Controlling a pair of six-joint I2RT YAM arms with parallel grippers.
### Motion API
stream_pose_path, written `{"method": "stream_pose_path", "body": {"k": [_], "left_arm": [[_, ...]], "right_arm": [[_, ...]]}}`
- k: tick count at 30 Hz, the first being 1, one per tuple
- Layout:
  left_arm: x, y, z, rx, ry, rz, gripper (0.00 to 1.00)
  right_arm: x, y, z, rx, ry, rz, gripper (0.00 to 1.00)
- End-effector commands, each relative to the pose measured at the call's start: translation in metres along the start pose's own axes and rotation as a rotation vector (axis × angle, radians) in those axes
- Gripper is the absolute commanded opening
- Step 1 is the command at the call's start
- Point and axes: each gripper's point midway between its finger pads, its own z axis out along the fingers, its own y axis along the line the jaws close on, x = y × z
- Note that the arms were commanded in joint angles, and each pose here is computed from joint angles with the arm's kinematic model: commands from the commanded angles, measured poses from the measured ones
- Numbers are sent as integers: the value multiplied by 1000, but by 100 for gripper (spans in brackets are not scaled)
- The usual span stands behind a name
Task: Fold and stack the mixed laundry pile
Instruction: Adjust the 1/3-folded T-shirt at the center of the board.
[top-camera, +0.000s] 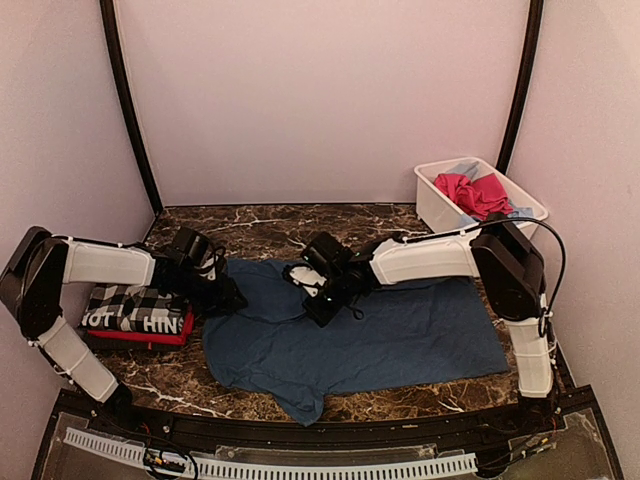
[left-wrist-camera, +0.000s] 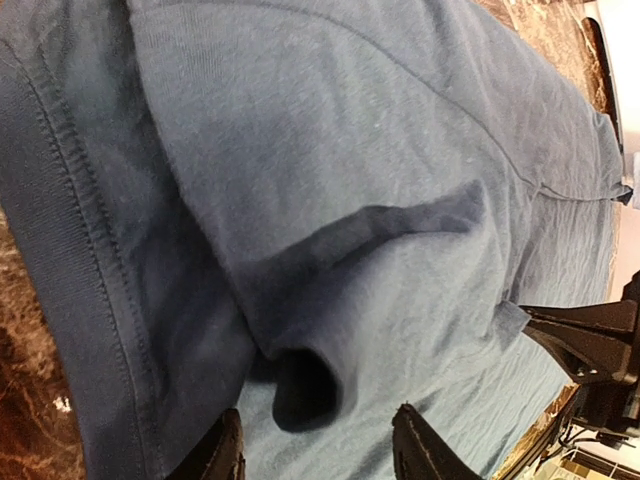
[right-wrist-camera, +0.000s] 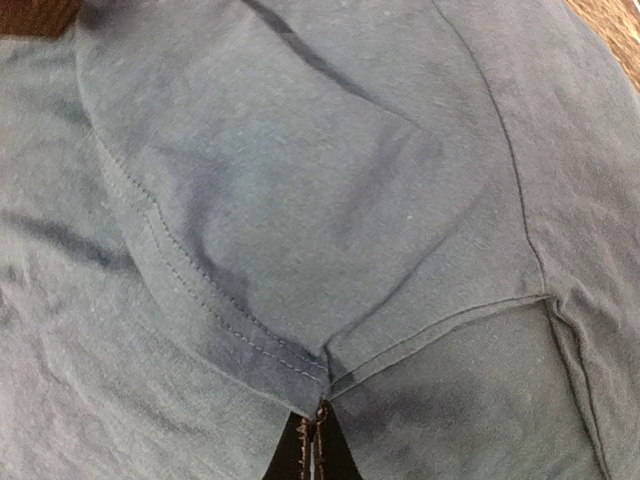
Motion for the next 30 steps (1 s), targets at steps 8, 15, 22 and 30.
{"method": "stream_pose_path", "body": {"k": [8, 15, 22, 30], "left_arm": [[2, -22, 12, 114, 17, 49, 51], [9, -24, 20, 129, 45, 56, 52], [33, -26, 17, 121, 73, 47, 52], [45, -26, 10, 149, 18, -7, 54]], "right_arm": [[-12, -20, -18, 0, -67, 47, 0], [-8, -27, -12, 1, -56, 72, 0], [-5, -33, -11, -12, -54, 89, 0], [-10, -30, -10, -36, -63, 99, 0]]}}
